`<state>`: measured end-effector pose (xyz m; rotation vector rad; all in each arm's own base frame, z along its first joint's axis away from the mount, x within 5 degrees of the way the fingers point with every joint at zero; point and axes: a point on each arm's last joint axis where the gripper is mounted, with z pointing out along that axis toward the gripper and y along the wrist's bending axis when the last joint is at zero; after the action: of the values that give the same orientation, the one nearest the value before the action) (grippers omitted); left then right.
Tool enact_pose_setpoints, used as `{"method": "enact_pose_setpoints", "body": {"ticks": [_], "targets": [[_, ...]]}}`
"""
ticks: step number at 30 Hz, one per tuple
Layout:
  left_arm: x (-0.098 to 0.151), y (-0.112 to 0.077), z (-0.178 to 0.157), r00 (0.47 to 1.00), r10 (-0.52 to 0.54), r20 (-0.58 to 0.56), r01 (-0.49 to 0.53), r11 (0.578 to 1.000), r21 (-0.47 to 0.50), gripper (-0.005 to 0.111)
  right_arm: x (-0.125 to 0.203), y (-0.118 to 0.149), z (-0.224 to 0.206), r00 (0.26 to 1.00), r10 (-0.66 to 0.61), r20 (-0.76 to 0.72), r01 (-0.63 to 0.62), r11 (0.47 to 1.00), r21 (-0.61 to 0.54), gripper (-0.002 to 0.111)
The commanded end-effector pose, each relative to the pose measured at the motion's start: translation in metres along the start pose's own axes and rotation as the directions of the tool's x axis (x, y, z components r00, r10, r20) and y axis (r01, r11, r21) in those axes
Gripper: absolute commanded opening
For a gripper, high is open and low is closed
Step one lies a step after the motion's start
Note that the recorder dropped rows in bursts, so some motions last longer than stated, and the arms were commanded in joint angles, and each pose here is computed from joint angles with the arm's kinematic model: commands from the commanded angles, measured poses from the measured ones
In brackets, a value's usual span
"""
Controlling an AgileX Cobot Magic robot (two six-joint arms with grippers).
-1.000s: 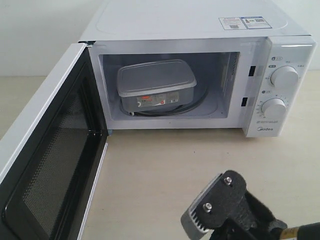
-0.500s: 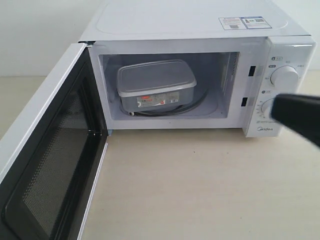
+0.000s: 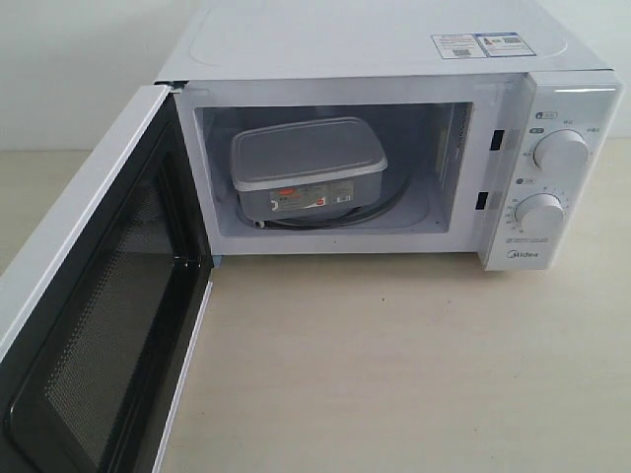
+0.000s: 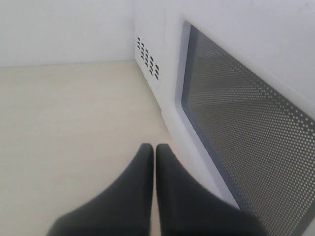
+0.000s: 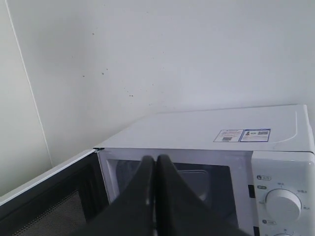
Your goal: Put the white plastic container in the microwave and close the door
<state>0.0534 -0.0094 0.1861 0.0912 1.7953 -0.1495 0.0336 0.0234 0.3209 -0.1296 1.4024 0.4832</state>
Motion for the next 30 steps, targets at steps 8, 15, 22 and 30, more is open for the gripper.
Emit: {"method": "enact_pose_setpoints", "body": {"ticks": [8, 15, 22, 30], "targets": [[0.001, 0.0, 0.0, 1.0, -0.008, 0.0, 0.008, 1.0, -0.004, 0.004, 0.002, 0.001, -0.004, 1.0, -0.027, 0.001, 0.027, 0.999, 0.031, 0.0], [0.001, 0.0, 0.0, 1.0, -0.008, 0.0, 0.008, 1.0, -0.004, 0.004, 0.002, 0.001, -0.004, 0.999, 0.043, -0.005, -0.042, 0.999, 0.027, 0.0], [0.001, 0.0, 0.0, 1.0, -0.008, 0.0, 0.008, 1.0, -0.004, 0.004, 0.005, -0.001, -0.006, 0.999, -0.027, -0.038, 0.028, 0.999, 0.046, 0.0], [0.001, 0.0, 0.0, 1.0, -0.008, 0.0, 0.008, 1.0, -0.004, 0.004, 0.044, -0.022, -0.009, 0.995, -0.094, -0.032, 0.098, 0.98, 0.173, 0.0]]}}
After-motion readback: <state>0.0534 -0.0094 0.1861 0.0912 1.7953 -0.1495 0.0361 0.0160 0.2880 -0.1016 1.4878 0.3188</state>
